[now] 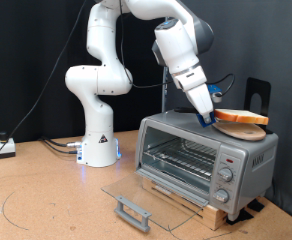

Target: Make a piece of toast with the oven

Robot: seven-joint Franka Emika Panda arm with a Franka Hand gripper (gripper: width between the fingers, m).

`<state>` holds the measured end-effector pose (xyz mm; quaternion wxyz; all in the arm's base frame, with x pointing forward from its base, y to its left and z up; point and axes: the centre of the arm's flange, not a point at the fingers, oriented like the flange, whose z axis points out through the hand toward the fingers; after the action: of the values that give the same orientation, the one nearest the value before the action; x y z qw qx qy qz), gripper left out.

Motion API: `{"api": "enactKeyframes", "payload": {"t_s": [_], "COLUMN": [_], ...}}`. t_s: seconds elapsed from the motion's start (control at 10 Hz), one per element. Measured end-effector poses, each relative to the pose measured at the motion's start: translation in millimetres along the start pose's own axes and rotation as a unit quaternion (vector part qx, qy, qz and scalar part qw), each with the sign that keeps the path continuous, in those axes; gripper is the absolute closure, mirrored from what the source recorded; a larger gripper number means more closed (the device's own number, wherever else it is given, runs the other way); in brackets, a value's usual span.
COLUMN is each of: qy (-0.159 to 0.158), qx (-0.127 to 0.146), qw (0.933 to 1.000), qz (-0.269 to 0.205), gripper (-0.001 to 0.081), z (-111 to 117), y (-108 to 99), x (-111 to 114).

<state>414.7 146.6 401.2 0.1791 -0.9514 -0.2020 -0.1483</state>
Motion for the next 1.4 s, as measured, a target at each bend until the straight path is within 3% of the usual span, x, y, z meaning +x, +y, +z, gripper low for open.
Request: {"api": "enactKeyframes", "payload": {"t_s": [0.3,0.5,0.7,1.1,1.4], "qy": [0.001,-0.002,0.025,0.065,0.073], "qx": [0.021,0.029,0.025,0.016,-0.005], "qw": [0.9996,0.9994,0.9981,0.9877,0.9847], "qz": [0.017,0.02,0.05,0.141,0.159], "gripper": [0.0409,0.0409,0.0409,0.0409,0.0409], "z": [-18.3,-23.6,-26.4,-53.3,-70.6], "y": [21.3,24.5,36.8,100.8,143.8], "x": [-4.6,-7.1,-8.6,-23.0,-39.8]}}
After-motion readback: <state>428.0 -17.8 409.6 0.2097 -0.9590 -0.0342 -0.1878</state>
